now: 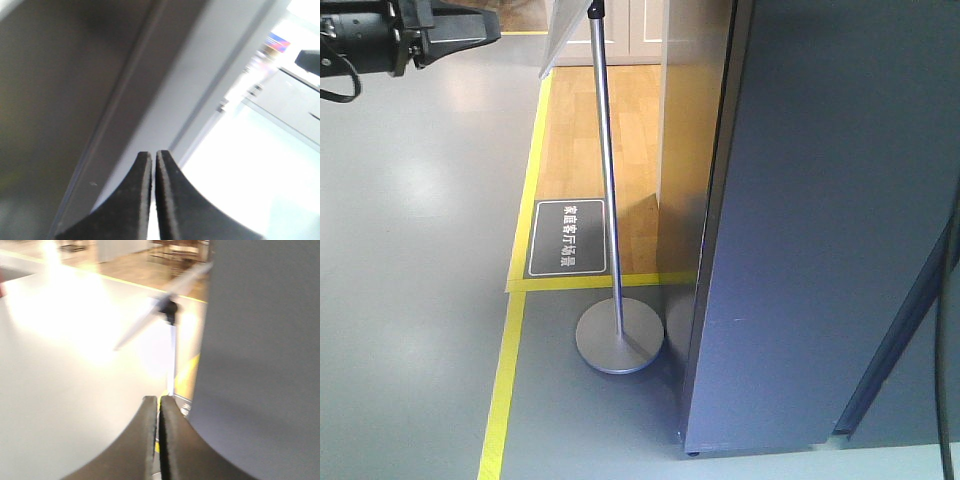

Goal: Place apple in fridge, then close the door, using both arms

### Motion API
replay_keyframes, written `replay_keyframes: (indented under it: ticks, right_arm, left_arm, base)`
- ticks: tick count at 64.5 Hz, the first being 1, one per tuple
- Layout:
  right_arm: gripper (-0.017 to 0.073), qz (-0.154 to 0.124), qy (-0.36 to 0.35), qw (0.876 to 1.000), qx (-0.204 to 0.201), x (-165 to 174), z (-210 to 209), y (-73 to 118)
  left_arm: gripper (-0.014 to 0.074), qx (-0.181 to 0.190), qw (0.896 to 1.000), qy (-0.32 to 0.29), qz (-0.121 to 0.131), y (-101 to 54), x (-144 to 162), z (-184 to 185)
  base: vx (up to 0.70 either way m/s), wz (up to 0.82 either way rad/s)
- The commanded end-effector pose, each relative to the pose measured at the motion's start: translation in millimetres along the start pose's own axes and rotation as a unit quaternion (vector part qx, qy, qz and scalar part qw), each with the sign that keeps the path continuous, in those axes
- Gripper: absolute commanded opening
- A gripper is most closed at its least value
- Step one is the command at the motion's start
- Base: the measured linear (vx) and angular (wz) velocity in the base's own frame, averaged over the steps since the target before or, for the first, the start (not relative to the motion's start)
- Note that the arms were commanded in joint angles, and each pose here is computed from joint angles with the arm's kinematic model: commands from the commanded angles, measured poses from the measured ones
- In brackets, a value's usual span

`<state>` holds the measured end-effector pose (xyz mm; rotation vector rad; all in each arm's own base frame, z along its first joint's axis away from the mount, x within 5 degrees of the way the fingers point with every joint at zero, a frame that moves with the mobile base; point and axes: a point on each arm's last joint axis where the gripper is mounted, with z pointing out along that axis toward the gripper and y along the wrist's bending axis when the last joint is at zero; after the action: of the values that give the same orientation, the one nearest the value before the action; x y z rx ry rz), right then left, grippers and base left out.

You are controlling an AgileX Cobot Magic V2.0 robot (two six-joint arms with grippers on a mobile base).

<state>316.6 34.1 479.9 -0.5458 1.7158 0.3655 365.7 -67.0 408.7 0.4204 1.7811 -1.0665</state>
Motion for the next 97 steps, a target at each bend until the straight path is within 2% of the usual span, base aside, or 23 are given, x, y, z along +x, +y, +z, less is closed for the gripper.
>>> replay_keyframes:
  ticks: [1,7,10,15,18,23,28,34,37,43,45,50,55,63,71,83,97]
  right_arm:
    - [-0.0006,-0.034,-0.037,0.999,-0.018,-27.2,-35.5,23.4]
    - [-0.0006,-0.048,-0.023,0.997,-0.055,-28.3,-51.2,40.0]
    - [-0.0006,-0.05,-0.022,0.997,-0.059,-25.4,-56.3,44.8]
    - [-0.0005,-0.056,-0.021,0.997,-0.058,-13.2,-65.8,53.8]
    - [-0.0005,-0.045,-0.011,0.997,-0.057,4.6,-68.3,58.8]
    - [-0.0005,-0.03,-0.003,0.998,-0.062,34.7,-76.9,71.5]
    - [-0.0005,-0.023,0.0,0.998,-0.059,70.0,-90.9,88.0]
    - [-0.0005,0.007,0.025,0.998,-0.052,127.8,-103.0,106.6]
    - [-0.0005,0.018,0.04,0.998,-0.051,153.7,-110.1,116.2]
    - [-0.0005,0.029,0.06,0.996,-0.052,197.3,-123.2,133.8]
    - [-0.0005,0.032,0.063,0.996,-0.05,209.3,-126.9,138.6]
    - [-0.0005,0.033,0.062,0.997,-0.042,228.3,-133.8,146.0]
    - [-0.0005,0.032,0.054,0.997,-0.042,238.6,-139.3,152.4]
    - [-0.0004,0.02,0.048,0.996,-0.066,242.3,-146.7,162.5]
    - [-0.0003,0.015,0.051,0.994,-0.093,243.2,-149.9,169.1]
    - [-0.0003,0.016,0.061,0.991,-0.118,244.7,-151.1,173.6]
    - [-0.0003,0.016,0.061,0.991,-0.118,244.7,-151.1,173.6]
  left_arm:
    - [-0.0008,0.048,0.998,-0.032,0.033,-43.3,-21.6,-20.3]
    - [-0.0008,0.068,0.995,0.008,0.069,-61.5,-17.5,-29.6]
    - [-0.0008,0.08,0.992,0.036,0.09,-71.7,-13.4,-35.4]
    - [-0.0008,0.109,0.988,0.058,0.09,-86.0,-3.1,-44.2]
    - [-0.0008,0.112,0.988,0.062,0.089,-94.0,3.5,-50.4]
    - [-0.0008,0.109,0.989,0.068,0.074,-103.3,21.8,-60.3]
    - [-0.0008,0.098,0.991,0.078,0.045,-109.5,53.5,-71.4]
    - [-0.0008,0.081,0.993,0.081,0.04,-117.8,93.6,-86.2]
    - [-0.0008,0.061,0.995,0.08,0.029,-117.9,117.6,-92.9]
    - [-0.0008,0.005,0.997,0.076,-0.013,-111.9,170.0,-105.0]
    - [-0.0008,-0.011,0.997,0.071,-0.019,-111.4,182.3,-109.1]
    - [-0.0008,-0.055,0.996,0.058,-0.038,-105.7,211.0,-116.9]
    - [-0.0008,-0.079,0.994,0.046,-0.059,-102.7,234.2,-123.1]
    - [-0.0008,-0.087,0.993,0.022,-0.072,-104.3,244.1,-127.8]
    - [-0.0008,-0.081,0.994,0.01,-0.074,-106.9,242.2,-128.7]
    - [-0.0008,-0.035,0.994,-0.006,-0.1,-114.9,238.9,-127.7]
    - [-0.0008,0.008,0.995,0.013,-0.1,-123.0,241.6,-127.5]
  base:
    - [0.0,0.0]
    - [0.0,0.0]
    - [0.0,0.0]
    - [0.0,0.0]
    - [0.0,0.0]
    - [0.0,0.0]
    - [0.0,0.0]
    - [0.0,0.0]
    - [0.0,0.0]
    - [0.0,0.0]
    - [0.0,0.0]
    - [0.0,0.0]
    - [0.0,0.0]
    - [0.0,0.0]
    - [0.0,0.0]
    - [0.0,0.0]
    - [0.0,0.0]
